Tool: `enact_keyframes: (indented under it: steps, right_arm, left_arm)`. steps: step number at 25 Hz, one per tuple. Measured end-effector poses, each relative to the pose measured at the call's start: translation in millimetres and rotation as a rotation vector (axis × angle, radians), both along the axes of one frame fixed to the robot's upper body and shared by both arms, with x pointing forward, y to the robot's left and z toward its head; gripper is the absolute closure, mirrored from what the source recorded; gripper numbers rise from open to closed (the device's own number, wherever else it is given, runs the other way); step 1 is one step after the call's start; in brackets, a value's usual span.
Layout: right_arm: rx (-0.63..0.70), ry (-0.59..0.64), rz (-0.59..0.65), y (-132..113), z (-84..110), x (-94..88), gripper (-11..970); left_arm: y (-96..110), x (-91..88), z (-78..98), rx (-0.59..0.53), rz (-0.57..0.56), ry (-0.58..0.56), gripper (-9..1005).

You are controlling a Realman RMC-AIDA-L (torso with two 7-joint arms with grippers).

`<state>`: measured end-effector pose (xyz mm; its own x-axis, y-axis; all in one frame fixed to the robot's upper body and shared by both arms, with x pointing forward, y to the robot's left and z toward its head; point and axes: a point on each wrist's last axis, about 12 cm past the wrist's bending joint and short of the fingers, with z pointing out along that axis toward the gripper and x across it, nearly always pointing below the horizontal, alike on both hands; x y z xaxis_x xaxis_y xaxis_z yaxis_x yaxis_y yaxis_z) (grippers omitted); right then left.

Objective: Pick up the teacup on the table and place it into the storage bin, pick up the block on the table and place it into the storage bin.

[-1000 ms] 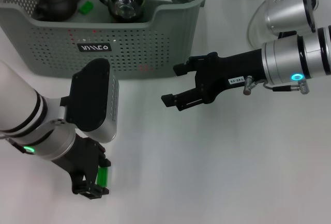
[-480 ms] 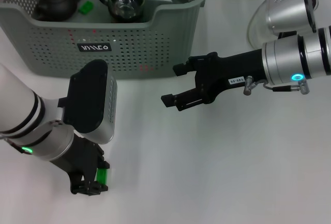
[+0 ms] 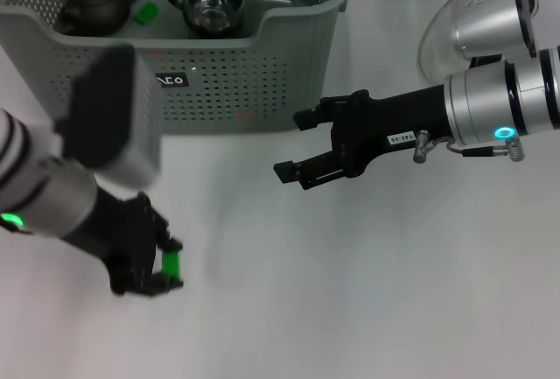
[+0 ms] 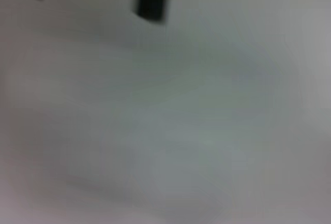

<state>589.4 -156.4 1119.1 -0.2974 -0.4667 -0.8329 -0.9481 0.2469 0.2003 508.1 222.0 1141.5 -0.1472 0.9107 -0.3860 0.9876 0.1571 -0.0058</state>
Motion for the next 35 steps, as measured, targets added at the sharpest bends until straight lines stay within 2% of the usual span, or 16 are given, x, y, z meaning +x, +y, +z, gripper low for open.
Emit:
enact_keyframes:
  steps: [3, 10, 14, 16, 18, 21, 25, 28, 31, 34, 35]
  right_arm:
    - [-0.003, 0.002, 0.002, -1.0, -0.2, -0.2, 4]
    - [0.000, 0.010, 0.020, -6.2, -3.1, -5.0, 3]
    - [0.021, 0.024, 0.037, -8.6, 0.3, -7.1, 3]
    - [0.028, 0.027, 0.042, -9.1, 2.5, -7.1, 3]
    - [0.032, 0.029, 0.042, -9.2, 3.9, -6.5, 3]
    - [0.037, 0.028, 0.038, -9.6, 4.5, -5.7, 3]
    - [0.038, 0.026, 0.035, -9.6, 4.5, -5.2, 3]
    - [0.039, 0.022, 0.038, -8.8, 5.8, -4.5, 3]
    - [0.036, 0.014, 0.043, -10.6, 8.6, -3.3, 3]
    - [0.040, 0.007, 0.047, -15.3, 11.2, -2.4, 4]
    - [0.050, 0.001, 0.051, -19.0, 11.8, -3.1, 4]
  left_arm:
    - [14.0, 10.2, 21.4, -0.126, 0.078, -0.030, 587]
    - [84.4, 46.5, 75.8, -0.570, 0.378, -0.142, 588]
    - [116.7, 66.3, 97.4, -0.768, 0.515, -0.201, 587]
    - [124.2, 83.0, 100.0, -0.804, 0.591, -0.230, 586]
    - [126.4, 102.1, 95.0, -0.821, 0.669, -0.238, 587]
    - [119.3, 128.2, 81.4, -0.800, 0.745, -0.223, 587]
    - [106.2, 148.2, 62.5, -0.741, 0.815, -0.209, 568]
    - [102.5, 152.6, 62.1, -0.734, 0.826, -0.218, 516]
    - [109.7, 147.0, 70.7, -0.792, 0.833, -0.227, 463]
    - [122.4, 128.3, 78.0, -0.896, 0.802, -0.188, 411]
    - [125.1, 109.7, 78.7, -0.959, 0.715, -0.123, 393]
